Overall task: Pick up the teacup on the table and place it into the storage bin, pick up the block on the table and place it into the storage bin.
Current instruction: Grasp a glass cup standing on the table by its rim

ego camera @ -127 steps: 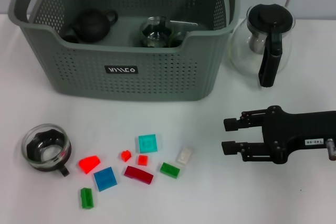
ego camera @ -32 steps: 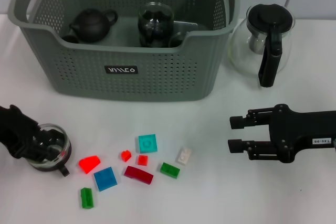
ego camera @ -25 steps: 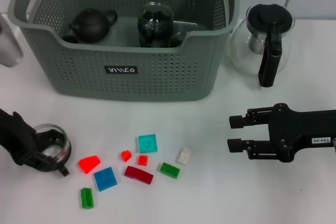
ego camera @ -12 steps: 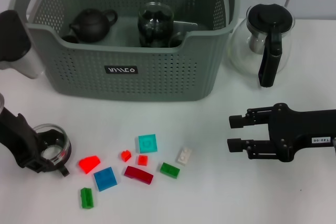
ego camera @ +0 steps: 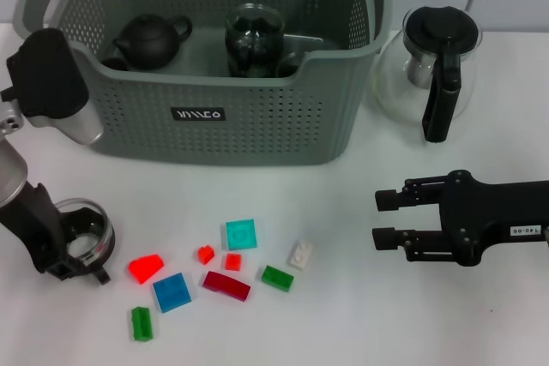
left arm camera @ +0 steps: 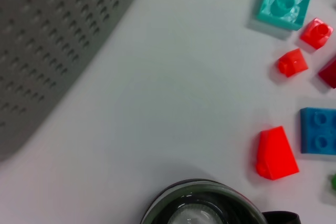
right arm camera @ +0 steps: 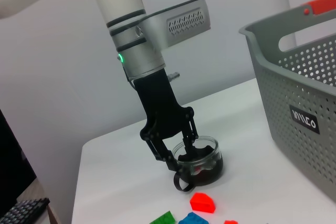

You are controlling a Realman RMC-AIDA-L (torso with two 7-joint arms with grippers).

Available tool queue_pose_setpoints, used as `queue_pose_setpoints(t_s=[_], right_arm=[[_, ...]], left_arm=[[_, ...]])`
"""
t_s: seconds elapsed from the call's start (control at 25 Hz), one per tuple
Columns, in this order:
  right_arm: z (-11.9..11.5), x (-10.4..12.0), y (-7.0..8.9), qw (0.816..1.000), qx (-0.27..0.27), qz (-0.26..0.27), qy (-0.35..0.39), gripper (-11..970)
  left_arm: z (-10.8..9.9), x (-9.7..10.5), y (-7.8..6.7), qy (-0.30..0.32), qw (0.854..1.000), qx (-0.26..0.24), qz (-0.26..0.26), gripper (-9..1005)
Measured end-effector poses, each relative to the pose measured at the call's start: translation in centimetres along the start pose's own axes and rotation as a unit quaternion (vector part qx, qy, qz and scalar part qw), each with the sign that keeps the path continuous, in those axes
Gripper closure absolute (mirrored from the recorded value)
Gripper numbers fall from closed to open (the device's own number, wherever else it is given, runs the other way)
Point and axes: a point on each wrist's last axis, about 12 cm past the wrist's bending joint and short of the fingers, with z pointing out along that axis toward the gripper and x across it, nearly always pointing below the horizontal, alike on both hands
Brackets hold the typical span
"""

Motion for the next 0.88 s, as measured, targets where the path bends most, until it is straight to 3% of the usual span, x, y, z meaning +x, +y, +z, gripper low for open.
queue_pose_setpoints(t_s=[0.88], right_arm=[[0.0, -0.1, 0.0, 1.0, -0.001, -0.002, -0.002, 366]], left_arm=[[0.1, -1.7, -0.5, -0.001, 1.0, -0.02, 0.019, 591]])
